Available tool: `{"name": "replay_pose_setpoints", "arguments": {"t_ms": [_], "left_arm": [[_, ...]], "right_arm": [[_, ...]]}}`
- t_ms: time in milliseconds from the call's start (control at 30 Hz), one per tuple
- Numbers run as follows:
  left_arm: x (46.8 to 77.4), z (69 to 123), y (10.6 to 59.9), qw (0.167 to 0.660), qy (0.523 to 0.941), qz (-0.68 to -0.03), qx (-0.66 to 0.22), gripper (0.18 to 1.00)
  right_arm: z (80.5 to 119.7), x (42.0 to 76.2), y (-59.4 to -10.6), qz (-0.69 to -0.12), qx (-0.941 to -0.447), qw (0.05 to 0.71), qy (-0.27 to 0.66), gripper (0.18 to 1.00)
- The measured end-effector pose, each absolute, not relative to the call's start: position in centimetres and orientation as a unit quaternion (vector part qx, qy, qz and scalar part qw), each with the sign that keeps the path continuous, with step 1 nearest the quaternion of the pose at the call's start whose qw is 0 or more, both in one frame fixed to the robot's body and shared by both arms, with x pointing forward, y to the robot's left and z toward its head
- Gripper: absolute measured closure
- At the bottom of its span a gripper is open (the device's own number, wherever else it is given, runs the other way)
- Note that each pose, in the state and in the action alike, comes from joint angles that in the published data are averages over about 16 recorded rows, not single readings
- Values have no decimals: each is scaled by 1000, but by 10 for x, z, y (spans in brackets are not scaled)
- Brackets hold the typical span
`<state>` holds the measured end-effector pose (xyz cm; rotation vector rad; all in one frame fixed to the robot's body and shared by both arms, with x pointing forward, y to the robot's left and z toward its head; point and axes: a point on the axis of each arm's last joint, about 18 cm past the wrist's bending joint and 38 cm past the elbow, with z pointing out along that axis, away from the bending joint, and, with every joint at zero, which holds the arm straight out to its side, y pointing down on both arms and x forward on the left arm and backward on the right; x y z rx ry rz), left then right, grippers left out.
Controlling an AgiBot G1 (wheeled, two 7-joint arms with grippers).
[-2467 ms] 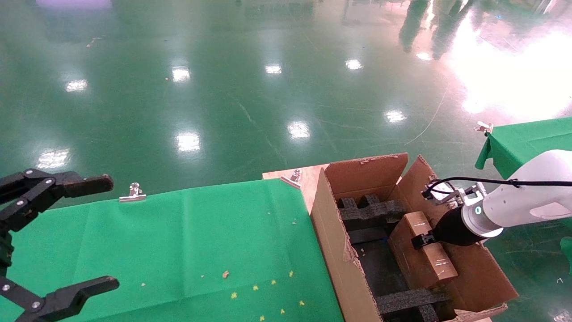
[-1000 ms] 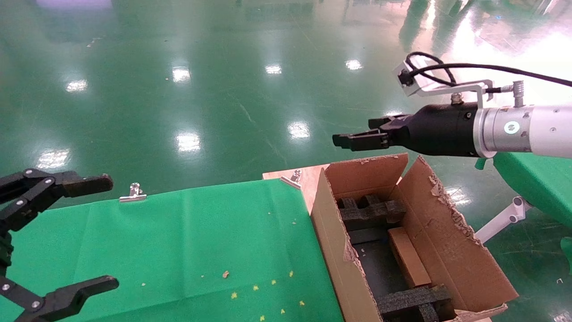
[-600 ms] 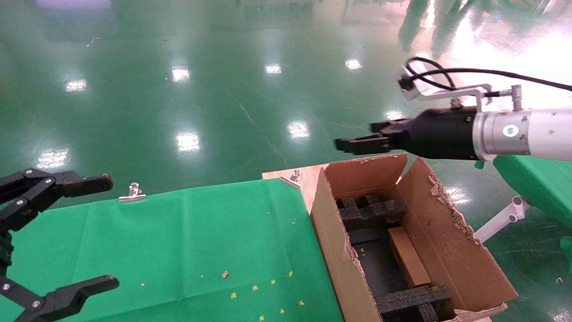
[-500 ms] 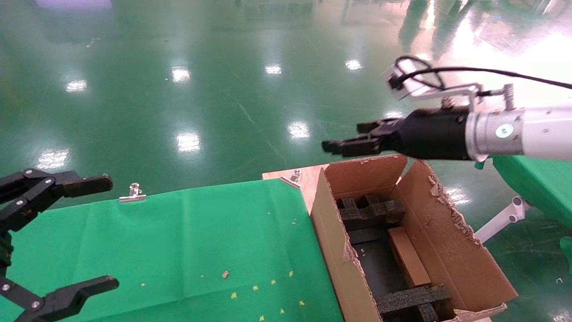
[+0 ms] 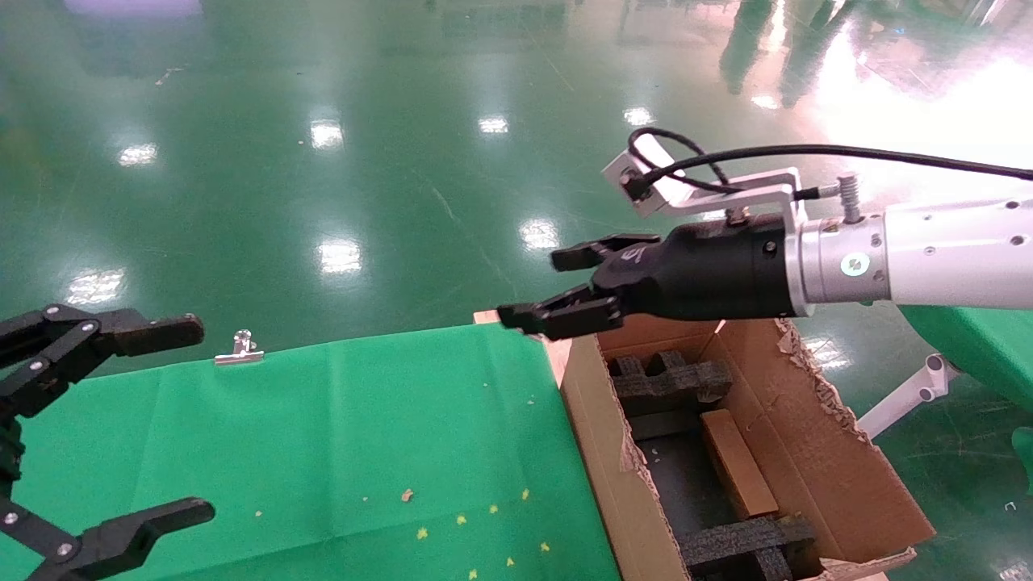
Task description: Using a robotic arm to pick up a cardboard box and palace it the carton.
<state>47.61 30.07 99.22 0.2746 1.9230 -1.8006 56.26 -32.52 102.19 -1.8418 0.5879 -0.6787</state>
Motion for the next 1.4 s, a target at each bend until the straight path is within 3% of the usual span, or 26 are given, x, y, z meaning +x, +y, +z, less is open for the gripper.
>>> {"name": "replay_pose_setpoints", "arguments": {"t_ms": [633, 1400], "left_arm": [[476, 992, 301, 244, 704, -659, 101, 184], [476, 992, 301, 244, 704, -659, 100, 184]], "right_arm": [[1011, 529, -289, -232, -775, 583, 75, 178], [994, 478, -300, -241, -709, 656, -93, 178]]}}
